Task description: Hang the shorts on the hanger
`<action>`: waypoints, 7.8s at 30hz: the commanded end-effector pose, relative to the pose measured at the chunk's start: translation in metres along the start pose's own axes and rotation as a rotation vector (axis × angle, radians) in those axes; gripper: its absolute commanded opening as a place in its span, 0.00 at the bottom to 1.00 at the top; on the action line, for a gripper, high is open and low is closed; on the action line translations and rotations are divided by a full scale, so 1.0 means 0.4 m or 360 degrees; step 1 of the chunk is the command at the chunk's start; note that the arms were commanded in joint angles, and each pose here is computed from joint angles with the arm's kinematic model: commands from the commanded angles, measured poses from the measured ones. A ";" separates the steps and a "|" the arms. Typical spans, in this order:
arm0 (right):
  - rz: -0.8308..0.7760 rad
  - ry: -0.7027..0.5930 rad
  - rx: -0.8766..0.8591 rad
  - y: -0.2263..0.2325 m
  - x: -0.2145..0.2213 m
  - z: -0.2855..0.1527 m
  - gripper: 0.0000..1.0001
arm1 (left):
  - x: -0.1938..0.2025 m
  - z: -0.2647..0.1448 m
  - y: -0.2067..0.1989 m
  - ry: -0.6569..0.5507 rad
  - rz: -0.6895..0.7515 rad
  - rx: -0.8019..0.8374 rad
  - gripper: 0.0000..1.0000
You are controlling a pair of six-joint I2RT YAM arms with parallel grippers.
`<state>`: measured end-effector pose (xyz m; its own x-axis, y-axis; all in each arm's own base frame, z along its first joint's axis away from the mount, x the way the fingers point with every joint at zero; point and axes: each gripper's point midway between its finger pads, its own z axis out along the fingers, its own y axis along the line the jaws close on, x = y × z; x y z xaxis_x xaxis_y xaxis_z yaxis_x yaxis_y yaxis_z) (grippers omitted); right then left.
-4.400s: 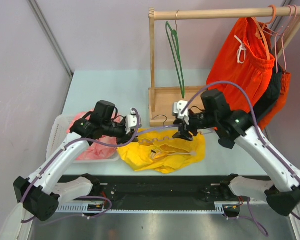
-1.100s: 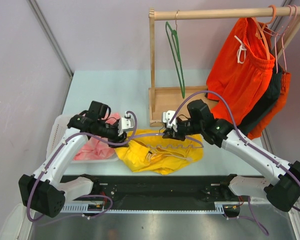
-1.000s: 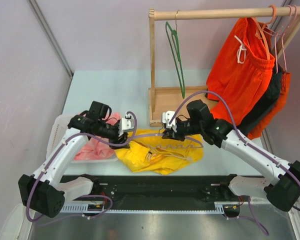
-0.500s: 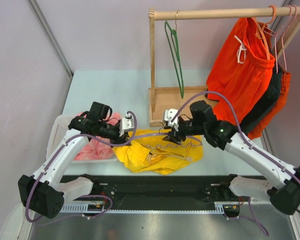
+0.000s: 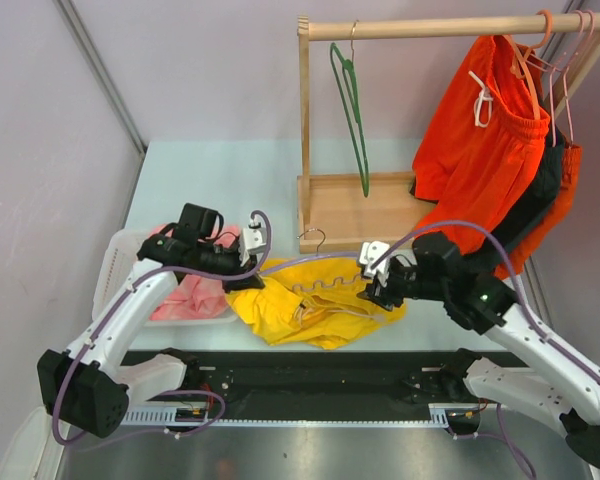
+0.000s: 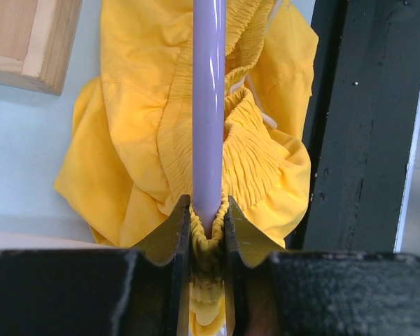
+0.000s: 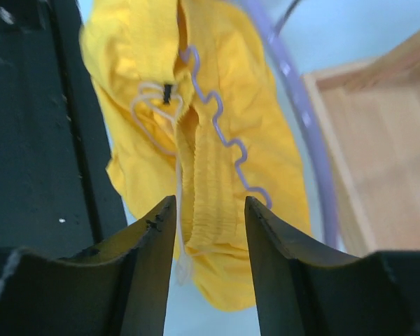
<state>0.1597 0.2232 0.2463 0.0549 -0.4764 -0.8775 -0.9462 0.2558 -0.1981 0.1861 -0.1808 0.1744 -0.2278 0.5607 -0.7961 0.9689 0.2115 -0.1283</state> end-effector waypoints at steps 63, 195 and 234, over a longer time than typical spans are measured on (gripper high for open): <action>0.0565 0.0235 0.0798 -0.263 0.339 -0.114 0.00 | -0.147 -0.208 -0.068 -0.0471 0.0585 -0.0188 0.00; -0.0003 -0.0373 0.0108 -0.124 -0.224 -0.050 0.40 | -0.374 -0.152 -0.112 -0.0602 0.0688 0.0022 0.00; 0.0261 -0.0004 0.0674 -0.144 -0.094 -0.306 0.00 | -0.474 -0.133 -0.060 -0.0626 0.0506 -0.0106 0.86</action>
<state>0.1646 0.1530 0.3254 -0.0572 -0.4087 -0.9109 -0.8433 0.5081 -0.1751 0.2014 -0.2506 0.3248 0.0815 0.3377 -0.9377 0.9875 0.1000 0.1218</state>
